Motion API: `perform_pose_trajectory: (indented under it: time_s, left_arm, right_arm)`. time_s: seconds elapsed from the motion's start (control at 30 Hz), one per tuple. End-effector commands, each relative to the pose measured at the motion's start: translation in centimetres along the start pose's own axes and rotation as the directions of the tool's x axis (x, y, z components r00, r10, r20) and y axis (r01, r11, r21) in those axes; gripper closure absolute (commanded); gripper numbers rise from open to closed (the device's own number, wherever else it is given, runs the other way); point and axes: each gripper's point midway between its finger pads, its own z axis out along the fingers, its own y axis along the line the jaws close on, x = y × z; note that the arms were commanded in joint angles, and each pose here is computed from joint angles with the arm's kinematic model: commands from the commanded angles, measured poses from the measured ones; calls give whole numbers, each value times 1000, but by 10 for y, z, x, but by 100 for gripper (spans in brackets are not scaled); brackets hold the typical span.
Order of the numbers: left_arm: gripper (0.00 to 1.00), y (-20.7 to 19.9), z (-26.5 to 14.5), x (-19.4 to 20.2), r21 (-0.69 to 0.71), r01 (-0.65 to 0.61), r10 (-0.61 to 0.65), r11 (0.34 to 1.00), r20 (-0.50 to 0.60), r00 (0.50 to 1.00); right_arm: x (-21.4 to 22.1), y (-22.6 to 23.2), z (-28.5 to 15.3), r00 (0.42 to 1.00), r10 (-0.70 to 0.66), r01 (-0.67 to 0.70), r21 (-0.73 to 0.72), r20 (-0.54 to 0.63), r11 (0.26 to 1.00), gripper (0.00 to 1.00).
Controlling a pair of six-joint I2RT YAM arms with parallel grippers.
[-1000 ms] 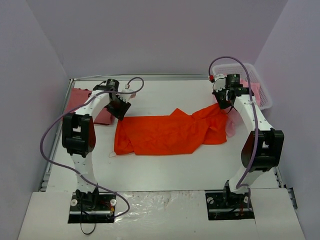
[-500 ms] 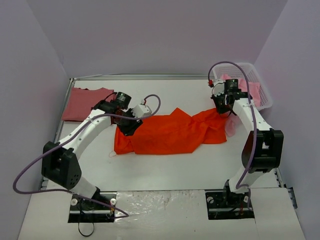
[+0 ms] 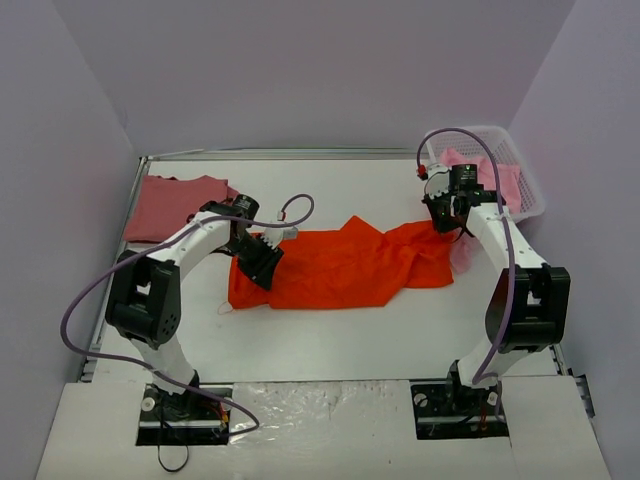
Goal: Fold and stack the t-shirts
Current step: Flatten out the tshirt
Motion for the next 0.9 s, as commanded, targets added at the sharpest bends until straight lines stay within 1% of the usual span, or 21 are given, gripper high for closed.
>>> perform_pose_trajectory:
  time_s: [0.0,0.03,0.27,0.57,0.73,0.87]
  left_arm:
    - [68,-11,4,1,83,48,-49,995,3,999]
    - [70,-11,6,3,88,53,-53,995,-5,999]
    - [72,-11,9,18,128,111,-106,986,-44,993]
    - [72,3,5,24,110,169,-166,980,-30,986]
    - [72,-3,9,19,180,172,-171,969,-21,985]
    - [72,-5,9,13,202,170,-171,965,-11,985]
  right_arm:
    - [-4,-4,-10,1000,15,-16,20,23,1000,100]
    - [-4,-5,-9,1000,15,-16,21,21,1000,100]
    - [-2,-5,-7,1000,13,-13,25,16,1000,100]
    - [1,-6,-5,1000,7,-8,27,7,1000,100]
    - [2,-5,-5,1000,5,-5,28,5,1000,100]
    - [4,-6,-4,1000,2,-2,35,-1,999,100]
